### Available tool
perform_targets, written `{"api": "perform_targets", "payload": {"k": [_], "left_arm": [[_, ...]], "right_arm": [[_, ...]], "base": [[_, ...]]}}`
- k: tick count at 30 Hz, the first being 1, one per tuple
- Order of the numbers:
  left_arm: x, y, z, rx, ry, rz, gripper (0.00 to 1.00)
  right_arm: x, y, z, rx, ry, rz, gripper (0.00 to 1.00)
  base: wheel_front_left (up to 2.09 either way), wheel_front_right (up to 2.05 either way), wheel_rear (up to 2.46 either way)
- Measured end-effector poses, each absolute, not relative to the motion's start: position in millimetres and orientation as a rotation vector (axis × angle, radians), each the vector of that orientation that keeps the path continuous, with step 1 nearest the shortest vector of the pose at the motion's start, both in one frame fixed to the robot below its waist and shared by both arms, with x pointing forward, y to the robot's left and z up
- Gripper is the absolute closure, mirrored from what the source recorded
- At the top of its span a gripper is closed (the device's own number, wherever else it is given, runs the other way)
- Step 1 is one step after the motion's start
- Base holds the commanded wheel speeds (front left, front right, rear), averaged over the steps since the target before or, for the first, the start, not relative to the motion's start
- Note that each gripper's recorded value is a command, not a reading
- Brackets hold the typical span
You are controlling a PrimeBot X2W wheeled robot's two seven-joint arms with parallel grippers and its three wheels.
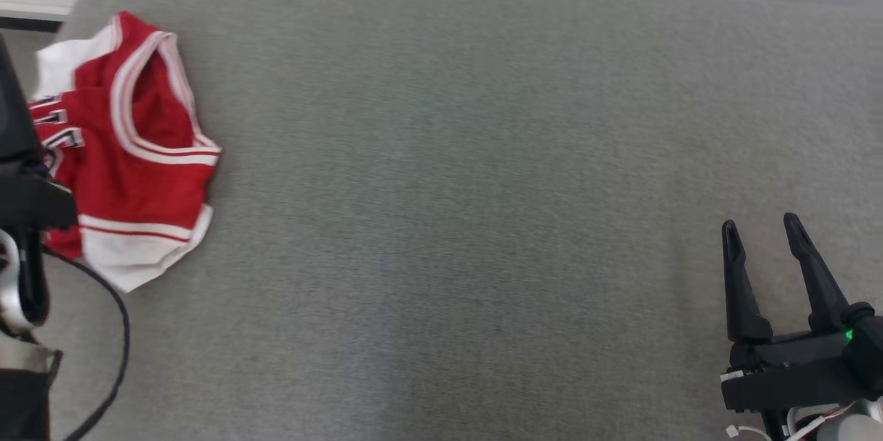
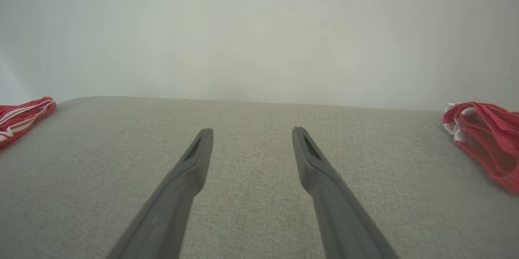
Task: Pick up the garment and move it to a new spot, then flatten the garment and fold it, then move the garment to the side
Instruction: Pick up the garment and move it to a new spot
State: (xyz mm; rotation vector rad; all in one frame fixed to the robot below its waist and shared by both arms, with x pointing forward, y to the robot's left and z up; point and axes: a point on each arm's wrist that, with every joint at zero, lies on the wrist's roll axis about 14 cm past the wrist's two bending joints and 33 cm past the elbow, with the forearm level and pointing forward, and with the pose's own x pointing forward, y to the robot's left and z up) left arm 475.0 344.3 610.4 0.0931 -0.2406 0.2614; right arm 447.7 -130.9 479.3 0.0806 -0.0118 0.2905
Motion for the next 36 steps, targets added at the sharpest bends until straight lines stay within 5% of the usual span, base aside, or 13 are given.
{"api": "perform_targets", "payload": {"k": [12, 32, 33, 34, 36], "left_arm": [[541.2, 324.0, 487.4, 0.044, 0.156, 0.202, 0.0], [508.4, 319.2, 364.5, -0.096, 0.752, 0.228, 0.0], [507.9, 319.5, 363.6, -0.103, 0.762, 0.233, 0.11], [508.2, 319.3, 363.6, -0.103, 0.765, 0.236, 1.0], [509.7, 317.7, 364.9, -0.103, 0.759, 0.234, 1.0]], "right_arm": [[442.4, -183.4, 457.3, 0.044, 0.047, 0.149, 0.0], [440.4, -196.0, 456.7, 0.022, 0.058, 0.116, 0.0], [440.3, -195.7, 457.3, 0.02, 0.058, 0.117, 0.0], [440.3, -195.7, 457.8, 0.02, 0.058, 0.117, 0.0], [440.2, -195.7, 458.9, 0.02, 0.057, 0.117, 0.0]], "base": [[0.0, 0.0, 0.0], [0.0, 0.0, 0.0], [0.0, 0.0, 0.0], [0.0, 0.0, 0.0], [0.0, 0.0, 0.0]]}}
